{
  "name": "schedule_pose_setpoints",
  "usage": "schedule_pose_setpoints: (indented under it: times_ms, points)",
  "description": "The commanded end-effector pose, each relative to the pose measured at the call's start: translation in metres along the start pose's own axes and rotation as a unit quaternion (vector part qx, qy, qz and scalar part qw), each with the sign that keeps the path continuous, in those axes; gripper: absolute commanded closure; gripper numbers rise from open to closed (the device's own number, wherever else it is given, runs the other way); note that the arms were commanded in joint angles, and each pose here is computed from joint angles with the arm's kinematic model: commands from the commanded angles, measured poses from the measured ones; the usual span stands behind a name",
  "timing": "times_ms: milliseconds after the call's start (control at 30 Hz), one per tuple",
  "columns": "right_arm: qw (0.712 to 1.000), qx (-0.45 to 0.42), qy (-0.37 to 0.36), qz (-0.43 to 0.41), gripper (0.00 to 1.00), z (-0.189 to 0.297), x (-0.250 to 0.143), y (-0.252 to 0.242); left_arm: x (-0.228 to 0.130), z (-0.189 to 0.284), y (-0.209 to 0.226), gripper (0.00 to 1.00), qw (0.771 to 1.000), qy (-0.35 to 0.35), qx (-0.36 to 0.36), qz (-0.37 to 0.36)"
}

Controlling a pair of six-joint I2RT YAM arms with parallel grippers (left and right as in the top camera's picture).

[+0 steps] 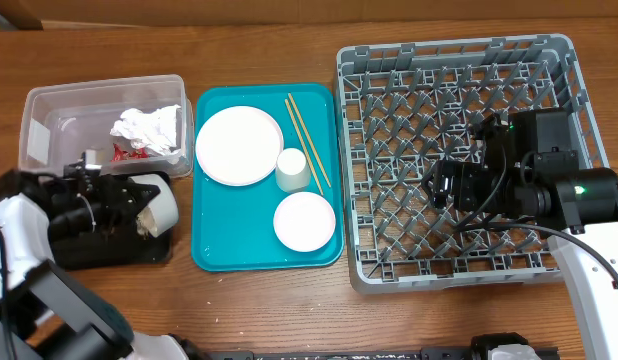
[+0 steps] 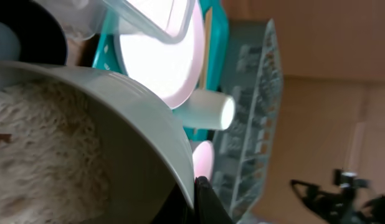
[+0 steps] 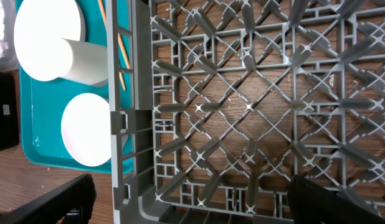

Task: Sort waste into correct bins and load items into the dishwasher
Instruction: 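Carry the rice bowl left and tip rice onto the black tray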

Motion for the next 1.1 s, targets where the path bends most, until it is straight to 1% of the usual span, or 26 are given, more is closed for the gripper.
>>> schedule_pose_setpoints:
  times_ms: [0, 100, 233, 333, 733, 900, 1067]
  points:
    - [1.000, 0.006, -0.009, 0.003, 0.00, 0.006, 0.004, 0.004, 0.013, 0.002, 0.000, 0.96, 0.992, -0.053, -0.116, 0.015]
    - [1.000, 0.005, -0.006, 0.002, 0.00, 0.006, 0.003, 0.003, 0.018, 0.001, 0.007, 0.96, 0.985, -0.069, -0.155, 0.042]
    - [1.000, 0.004, -0.004, 0.001, 0.00, 0.006, 0.002, 0.003, 0.026, 0.002, 0.009, 0.96, 0.969, -0.096, -0.215, 0.076]
    - [1.000, 0.004, -0.004, 0.001, 0.00, 0.006, 0.002, 0.003, 0.030, 0.008, 0.010, 0.96, 0.959, -0.110, -0.239, 0.107]
    - [1.000, 0.004, -0.004, 0.001, 0.00, 0.006, 0.003, 0.003, 0.030, 0.037, 0.023, 0.96, 0.944, -0.149, -0.241, 0.167]
    - [1.000, 0.004, -0.004, 0.001, 0.00, 0.006, 0.002, 0.003, 0.025, 0.050, 0.026, 0.96, 0.928, -0.157, -0.248, 0.229]
    - [1.000, 0.004, -0.003, 0.001, 0.00, 0.006, 0.002, 0.003, 0.023, 0.072, 0.037, 0.96, 0.918, -0.194, -0.247, 0.244]
Point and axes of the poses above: each gripper's point midway between its finger pads, its own z axis back along the fingers, its own y axis along the line the jaws close on, x = y × z, the point moved 5 cm from there along z, back along the fingers, and after that the axes turned 9 degrees about -z, right-handed, at the moved point
